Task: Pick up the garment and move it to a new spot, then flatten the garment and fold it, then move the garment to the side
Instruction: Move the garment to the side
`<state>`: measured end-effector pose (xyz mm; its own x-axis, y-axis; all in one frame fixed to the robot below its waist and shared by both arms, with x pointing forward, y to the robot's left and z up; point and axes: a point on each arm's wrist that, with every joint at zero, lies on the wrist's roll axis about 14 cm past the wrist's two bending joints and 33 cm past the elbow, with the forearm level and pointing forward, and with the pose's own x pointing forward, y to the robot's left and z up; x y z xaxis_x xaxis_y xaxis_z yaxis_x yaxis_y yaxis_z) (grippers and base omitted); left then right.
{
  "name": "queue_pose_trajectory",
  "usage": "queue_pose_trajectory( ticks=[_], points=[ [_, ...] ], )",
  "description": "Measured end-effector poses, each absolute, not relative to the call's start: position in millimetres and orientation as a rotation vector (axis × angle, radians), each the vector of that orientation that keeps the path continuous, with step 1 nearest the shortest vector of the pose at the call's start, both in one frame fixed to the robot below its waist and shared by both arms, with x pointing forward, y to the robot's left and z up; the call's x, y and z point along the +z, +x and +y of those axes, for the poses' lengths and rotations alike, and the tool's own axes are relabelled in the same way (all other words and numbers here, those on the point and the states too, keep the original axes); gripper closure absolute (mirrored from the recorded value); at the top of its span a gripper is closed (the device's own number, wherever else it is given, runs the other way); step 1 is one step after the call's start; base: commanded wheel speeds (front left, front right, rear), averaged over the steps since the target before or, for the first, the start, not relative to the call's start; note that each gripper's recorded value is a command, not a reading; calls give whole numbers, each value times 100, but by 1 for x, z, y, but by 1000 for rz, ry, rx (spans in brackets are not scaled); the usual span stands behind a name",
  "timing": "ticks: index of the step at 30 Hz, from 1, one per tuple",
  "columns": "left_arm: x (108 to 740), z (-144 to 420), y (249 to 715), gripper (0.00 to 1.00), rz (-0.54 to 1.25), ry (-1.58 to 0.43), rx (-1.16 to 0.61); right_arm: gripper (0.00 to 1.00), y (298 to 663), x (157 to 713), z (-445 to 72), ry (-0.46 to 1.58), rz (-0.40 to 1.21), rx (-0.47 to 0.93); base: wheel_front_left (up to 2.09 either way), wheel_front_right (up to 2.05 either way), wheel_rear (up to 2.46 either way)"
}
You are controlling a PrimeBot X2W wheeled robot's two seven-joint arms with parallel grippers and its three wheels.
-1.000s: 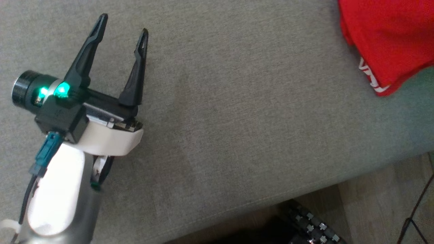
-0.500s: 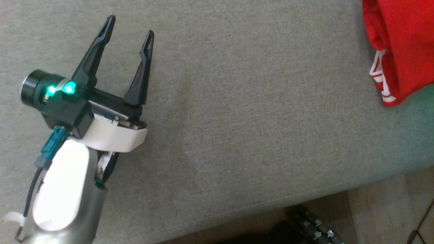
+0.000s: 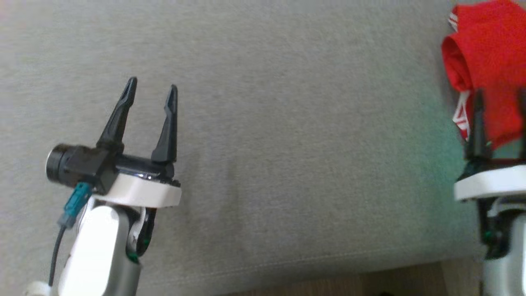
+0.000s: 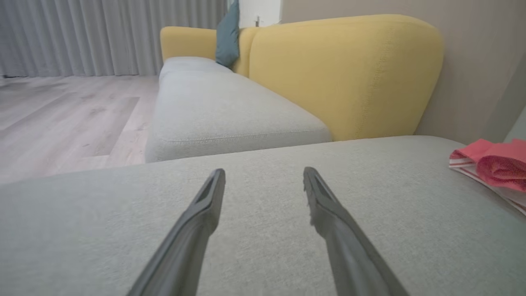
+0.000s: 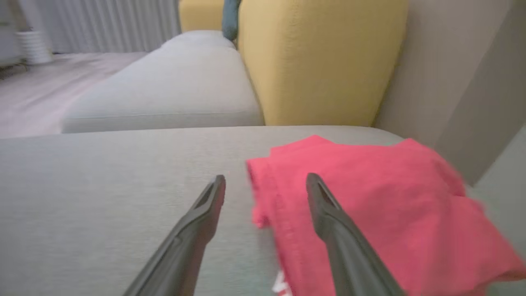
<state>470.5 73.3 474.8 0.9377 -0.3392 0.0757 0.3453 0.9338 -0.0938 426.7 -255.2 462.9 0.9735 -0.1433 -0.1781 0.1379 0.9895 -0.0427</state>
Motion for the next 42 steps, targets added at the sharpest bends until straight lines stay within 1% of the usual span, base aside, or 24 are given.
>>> queue_pose_trajectory(
  ticks=[8,13,19,33,42],
  points=[
    [487,133,438,0,-50,-78,-162,0,430,486,-178,104,91,68,0,0,0],
    [496,163,414,0,-57,-78,-71,0,422,499,-157,127,59,129,0,0,0],
    [500,174,390,0,-58,-90,-41,0,400,502,-153,128,66,142,0,0,0],
    [493,163,360,0,-20,-87,-80,0,357,512,-168,117,61,99,0,0,0],
    [485,158,355,0,17,-78,-94,0,349,519,-174,115,47,83,0,0,0]
  ],
)
